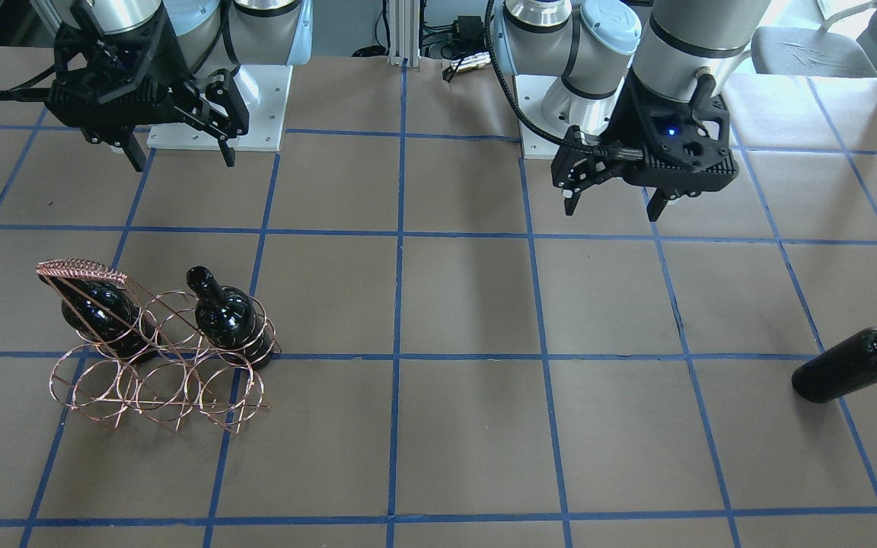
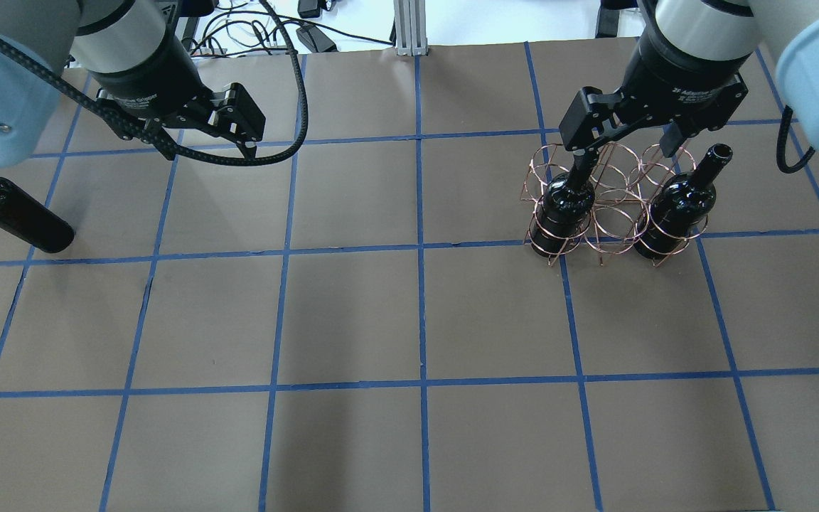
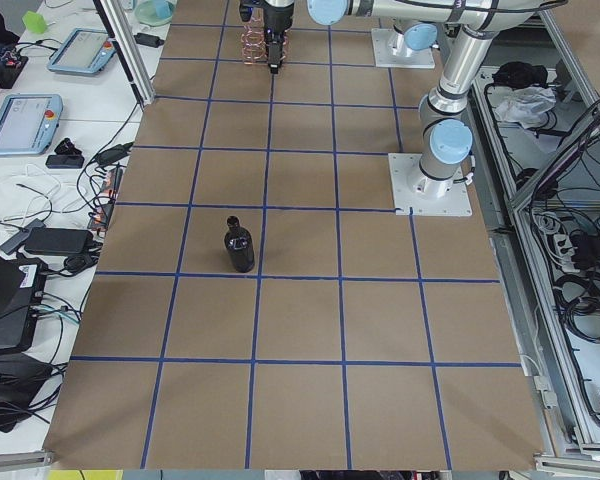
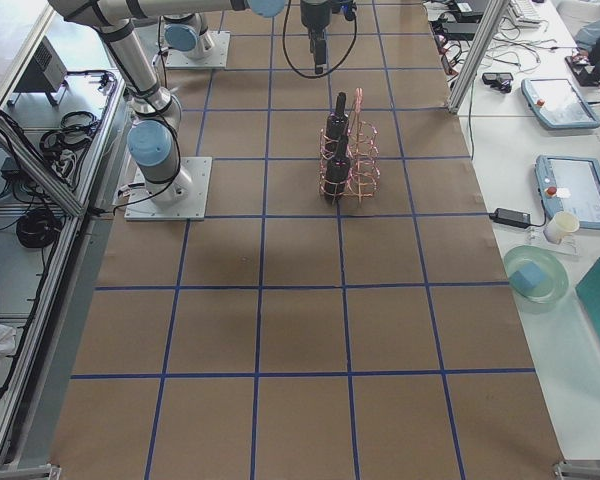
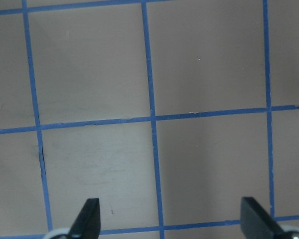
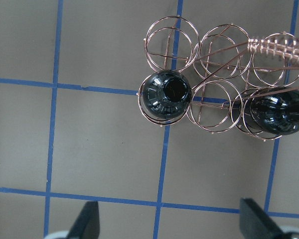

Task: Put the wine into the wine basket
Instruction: 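Move the left gripper down over the lying dark wine bottle's neck, then close the left gripper on the bottle neck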

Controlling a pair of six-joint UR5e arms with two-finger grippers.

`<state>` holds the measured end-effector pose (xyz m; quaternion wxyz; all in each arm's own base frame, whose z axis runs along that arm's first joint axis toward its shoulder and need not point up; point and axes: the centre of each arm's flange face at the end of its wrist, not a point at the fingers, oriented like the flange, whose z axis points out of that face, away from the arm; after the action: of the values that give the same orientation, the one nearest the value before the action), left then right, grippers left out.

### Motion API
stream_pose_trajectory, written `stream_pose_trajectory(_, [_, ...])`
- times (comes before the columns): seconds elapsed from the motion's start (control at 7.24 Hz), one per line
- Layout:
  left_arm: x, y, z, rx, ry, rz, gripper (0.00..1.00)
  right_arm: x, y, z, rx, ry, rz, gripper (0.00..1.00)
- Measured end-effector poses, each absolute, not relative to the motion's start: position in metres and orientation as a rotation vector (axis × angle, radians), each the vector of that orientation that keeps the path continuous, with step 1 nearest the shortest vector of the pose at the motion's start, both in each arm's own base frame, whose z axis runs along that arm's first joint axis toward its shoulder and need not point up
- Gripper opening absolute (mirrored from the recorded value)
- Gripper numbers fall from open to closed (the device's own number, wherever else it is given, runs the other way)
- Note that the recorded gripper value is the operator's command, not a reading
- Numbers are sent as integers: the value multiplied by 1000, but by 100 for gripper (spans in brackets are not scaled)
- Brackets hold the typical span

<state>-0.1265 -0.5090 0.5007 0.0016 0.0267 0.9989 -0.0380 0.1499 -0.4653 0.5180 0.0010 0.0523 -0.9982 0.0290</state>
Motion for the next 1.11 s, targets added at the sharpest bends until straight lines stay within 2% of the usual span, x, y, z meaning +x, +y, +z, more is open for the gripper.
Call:
stream_pose_trajectory(0.83, [167, -560, 478, -144, 3129, -199, 100, 151, -467, 516, 162, -3144, 82, 100])
stream_pose_trajectory(1.11, [225, -568, 468, -137, 3106, -223, 100, 151, -469, 514, 157, -3146, 77, 100])
